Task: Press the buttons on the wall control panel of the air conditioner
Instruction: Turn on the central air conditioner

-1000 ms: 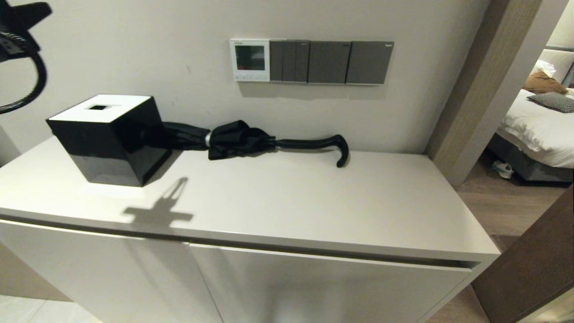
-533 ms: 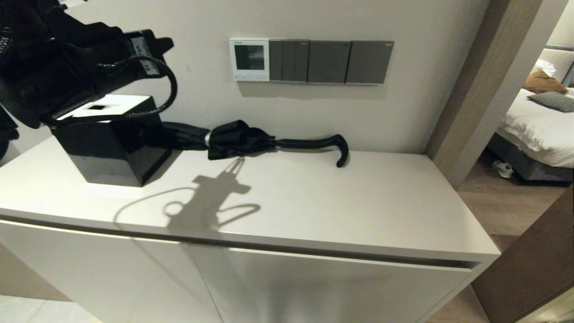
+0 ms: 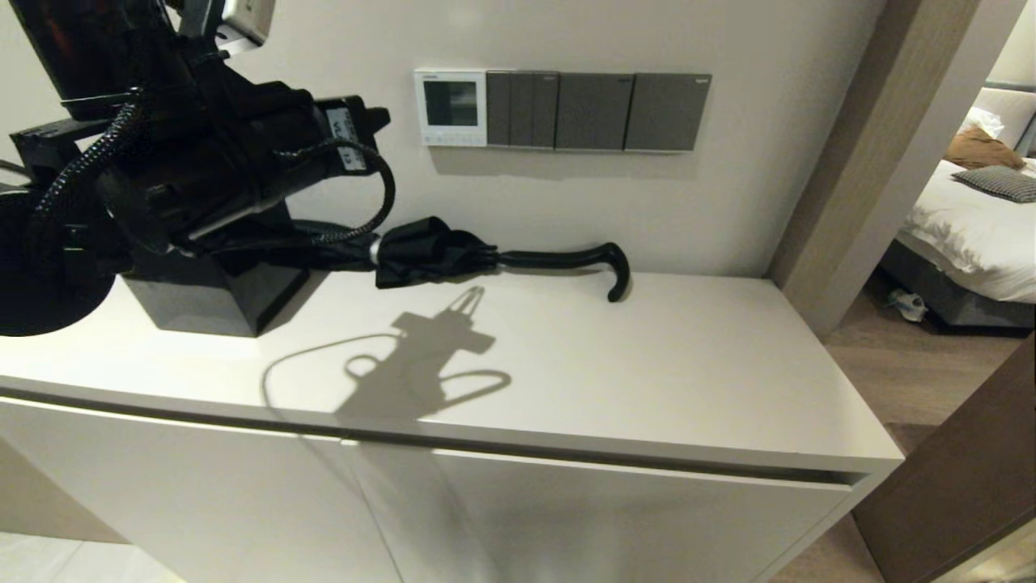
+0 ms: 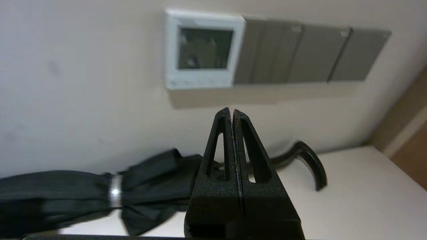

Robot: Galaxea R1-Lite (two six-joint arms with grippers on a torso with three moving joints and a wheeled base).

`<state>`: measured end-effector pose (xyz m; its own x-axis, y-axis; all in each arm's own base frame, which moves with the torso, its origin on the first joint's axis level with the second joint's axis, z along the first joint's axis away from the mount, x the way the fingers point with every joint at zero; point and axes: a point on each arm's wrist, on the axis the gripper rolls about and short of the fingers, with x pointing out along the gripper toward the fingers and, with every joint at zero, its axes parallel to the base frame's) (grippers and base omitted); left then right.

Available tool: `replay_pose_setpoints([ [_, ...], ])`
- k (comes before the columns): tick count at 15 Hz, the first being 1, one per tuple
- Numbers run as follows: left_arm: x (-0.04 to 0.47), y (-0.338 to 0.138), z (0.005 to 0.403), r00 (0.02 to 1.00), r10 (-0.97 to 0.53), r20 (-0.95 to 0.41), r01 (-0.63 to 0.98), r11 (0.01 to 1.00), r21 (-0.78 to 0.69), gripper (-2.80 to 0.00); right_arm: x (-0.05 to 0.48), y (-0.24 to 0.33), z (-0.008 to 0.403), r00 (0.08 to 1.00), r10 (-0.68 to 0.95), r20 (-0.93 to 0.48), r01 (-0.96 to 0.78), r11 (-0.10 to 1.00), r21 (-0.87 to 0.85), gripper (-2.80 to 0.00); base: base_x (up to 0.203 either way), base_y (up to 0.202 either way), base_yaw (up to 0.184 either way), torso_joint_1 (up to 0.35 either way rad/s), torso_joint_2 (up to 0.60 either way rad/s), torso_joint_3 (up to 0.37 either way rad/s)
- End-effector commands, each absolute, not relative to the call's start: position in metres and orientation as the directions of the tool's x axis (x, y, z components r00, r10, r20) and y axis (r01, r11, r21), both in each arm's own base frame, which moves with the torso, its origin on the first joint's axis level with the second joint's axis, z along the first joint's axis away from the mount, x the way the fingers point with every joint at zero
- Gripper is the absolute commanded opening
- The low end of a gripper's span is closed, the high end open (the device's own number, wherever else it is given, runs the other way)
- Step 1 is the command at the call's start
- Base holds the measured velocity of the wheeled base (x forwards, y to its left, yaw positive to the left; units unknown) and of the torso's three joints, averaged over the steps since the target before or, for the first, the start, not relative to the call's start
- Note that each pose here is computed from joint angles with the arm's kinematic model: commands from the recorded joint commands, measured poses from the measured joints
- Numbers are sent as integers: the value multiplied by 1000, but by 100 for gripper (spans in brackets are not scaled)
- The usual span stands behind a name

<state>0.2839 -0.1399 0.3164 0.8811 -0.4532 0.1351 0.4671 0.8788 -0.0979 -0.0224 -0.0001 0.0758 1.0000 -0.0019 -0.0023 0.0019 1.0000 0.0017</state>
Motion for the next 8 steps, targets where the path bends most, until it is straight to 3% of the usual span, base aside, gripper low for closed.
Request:
replay_pose_setpoints([
  [1,295,-156,301,874,-478,91,486,868,-101,-280,-22,0,75,1000,-2,-6,2,1000,2,-280,0,0,0,0,0,0],
  [8,320,-180,291,872,-470,136,484,869,-102,-280,-22,0,75,1000,-2,-6,2,1000,2,-280,0,0,0,0,0,0],
])
